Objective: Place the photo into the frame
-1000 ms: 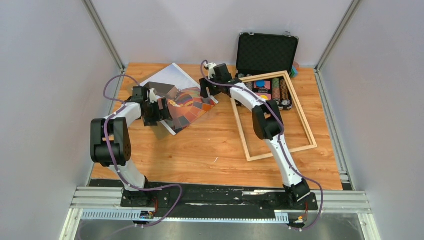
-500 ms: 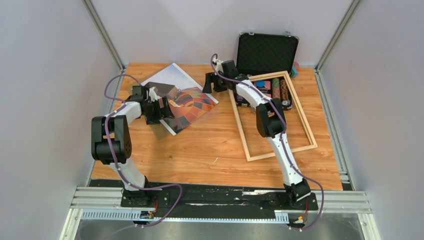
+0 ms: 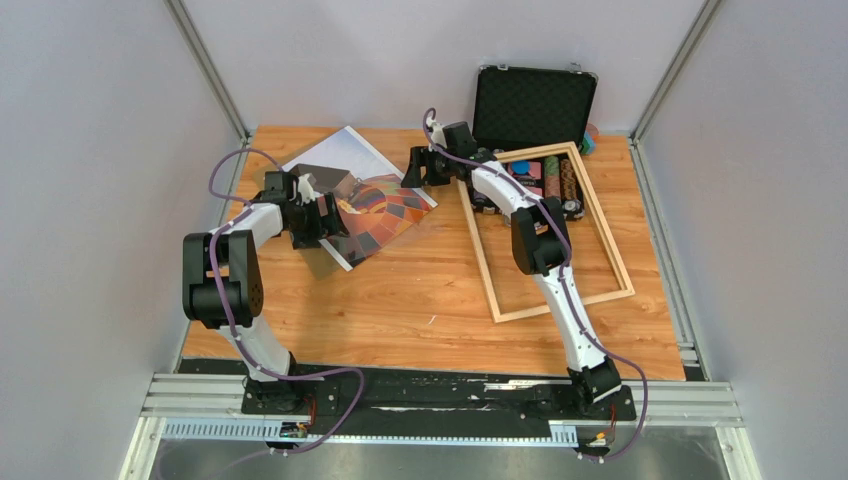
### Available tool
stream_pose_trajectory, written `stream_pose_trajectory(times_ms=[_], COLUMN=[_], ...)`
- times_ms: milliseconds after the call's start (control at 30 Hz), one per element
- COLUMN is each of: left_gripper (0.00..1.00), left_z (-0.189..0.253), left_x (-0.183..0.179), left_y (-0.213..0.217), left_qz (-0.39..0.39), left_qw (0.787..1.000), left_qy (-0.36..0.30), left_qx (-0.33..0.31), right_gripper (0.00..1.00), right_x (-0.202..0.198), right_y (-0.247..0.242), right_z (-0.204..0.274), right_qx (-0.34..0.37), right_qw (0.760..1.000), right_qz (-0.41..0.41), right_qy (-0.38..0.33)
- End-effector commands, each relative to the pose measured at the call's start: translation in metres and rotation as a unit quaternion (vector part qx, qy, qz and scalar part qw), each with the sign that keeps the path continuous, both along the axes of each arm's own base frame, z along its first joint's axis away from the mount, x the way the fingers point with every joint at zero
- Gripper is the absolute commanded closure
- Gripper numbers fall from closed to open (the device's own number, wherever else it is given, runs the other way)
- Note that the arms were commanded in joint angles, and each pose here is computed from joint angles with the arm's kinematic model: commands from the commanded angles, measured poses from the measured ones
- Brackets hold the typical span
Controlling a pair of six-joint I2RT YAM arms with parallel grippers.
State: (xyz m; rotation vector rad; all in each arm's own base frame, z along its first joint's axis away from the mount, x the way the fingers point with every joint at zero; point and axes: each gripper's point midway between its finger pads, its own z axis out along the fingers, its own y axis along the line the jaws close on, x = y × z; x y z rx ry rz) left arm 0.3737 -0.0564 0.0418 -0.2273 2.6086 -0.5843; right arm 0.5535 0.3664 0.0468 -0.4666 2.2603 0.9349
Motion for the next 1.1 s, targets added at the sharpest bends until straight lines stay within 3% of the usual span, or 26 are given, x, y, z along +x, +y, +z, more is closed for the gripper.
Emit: stream_pose_trajectory(times_ms=[0, 367, 1067], left_gripper=[0.00, 0.00, 0.00], left_z=[-0.017, -0.022, -0.025], left_x=[-0.009, -0.012, -0.015], left_y=[-0.005, -0.007, -0.007], left_qz=[-0.009, -0.015, -0.026], left_qw=[0.999, 0.999, 0.999], left_qy=[0.029, 0.037, 0.040], left_qx=[-0.009, -0.014, -0.011], right_gripper=[0.28, 0.33, 0.54], right_x=[-0.014, -0.021, -0.059], right_y=[0.017, 0.014, 0.002], right_z=[0.009, 0.063, 0.109], right_qx=[0.045, 0.092, 0.181], right_qw=[0.998, 0.994, 0.973], right_qz=[0.028, 0.040, 0.097], right_qy=[0.033, 0.034, 0.108])
